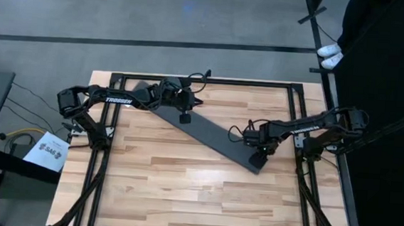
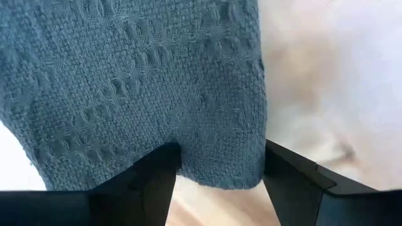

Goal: Roll towel
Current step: Roll the gray towel

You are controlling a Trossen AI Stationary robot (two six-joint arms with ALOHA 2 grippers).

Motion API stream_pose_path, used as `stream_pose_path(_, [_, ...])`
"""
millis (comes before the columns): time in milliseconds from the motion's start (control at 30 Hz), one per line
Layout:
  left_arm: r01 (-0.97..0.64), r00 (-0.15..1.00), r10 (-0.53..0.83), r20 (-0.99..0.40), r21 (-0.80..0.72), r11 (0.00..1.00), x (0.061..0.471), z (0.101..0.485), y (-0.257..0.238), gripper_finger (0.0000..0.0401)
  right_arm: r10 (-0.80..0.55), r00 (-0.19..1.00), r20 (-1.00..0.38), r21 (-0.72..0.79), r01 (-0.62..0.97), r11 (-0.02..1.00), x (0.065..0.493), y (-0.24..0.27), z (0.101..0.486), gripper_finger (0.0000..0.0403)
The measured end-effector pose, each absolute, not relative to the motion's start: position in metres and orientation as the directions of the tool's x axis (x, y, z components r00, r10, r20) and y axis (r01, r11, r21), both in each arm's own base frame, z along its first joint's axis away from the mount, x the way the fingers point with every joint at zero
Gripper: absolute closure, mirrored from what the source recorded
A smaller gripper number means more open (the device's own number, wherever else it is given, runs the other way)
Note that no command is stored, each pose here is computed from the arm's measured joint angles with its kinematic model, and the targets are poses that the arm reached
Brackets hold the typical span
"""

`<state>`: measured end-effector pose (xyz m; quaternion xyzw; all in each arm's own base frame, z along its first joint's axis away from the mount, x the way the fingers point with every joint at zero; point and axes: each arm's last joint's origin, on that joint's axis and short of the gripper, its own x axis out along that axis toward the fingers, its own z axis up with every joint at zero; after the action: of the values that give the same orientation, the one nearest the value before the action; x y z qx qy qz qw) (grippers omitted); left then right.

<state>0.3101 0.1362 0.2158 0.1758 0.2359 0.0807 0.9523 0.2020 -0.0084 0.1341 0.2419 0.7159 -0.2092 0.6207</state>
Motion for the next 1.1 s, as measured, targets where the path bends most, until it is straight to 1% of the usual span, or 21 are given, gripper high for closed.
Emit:
stream_pose_path(100, [-0.077,0.88,0.239,-0.411,0.373,0.925,0.31,0.217,0.136,0.0395,0.078,-0.113,-0.99,-0.007,0.605,0.796,0.202,-0.011,0.134,0.0224])
stream_pose_path(167, [-0.081,0.883,0.241,-0.403,0.375,0.923,0.311,0.218,0.137,0.0395,0.076,-0.113,-0.991,-0.007,0.598,0.801,0.202,-0.012,0.134,0.0248])
stream_pose_path(400, [-0.09,0.887,0.243,-0.391,0.371,0.924,0.311,0.219,0.137,0.0395,0.058,-0.135,-0.989,-0.033,0.588,0.808,0.2,-0.014,0.134,0.0366])
stream_pose_path(500, [-0.092,0.888,0.244,-0.39,0.369,0.925,0.311,0.219,0.137,0.0395,0.035,-0.19,-0.981,-0.086,0.592,0.801,0.196,-0.017,0.137,0.037])
stream_pose_path(600, [-0.092,0.888,0.244,-0.389,0.369,0.925,0.311,0.219,0.137,0.0395,-0.054,-0.268,-0.962,-0.203,0.571,0.795,0.193,-0.022,0.142,0.037])
stream_pose_path(667, [-0.093,0.888,0.243,-0.389,0.367,0.926,0.311,0.219,0.137,0.0395,-0.082,-0.266,-0.961,-0.227,0.58,0.782,0.195,-0.027,0.147,0.037])
stream_pose_path(1100, [-0.098,0.891,0.245,-0.382,0.365,0.926,0.312,0.219,0.137,0.0395,-0.051,-0.253,-0.966,-0.196,0.589,0.784,0.192,-0.055,0.147,0.037])
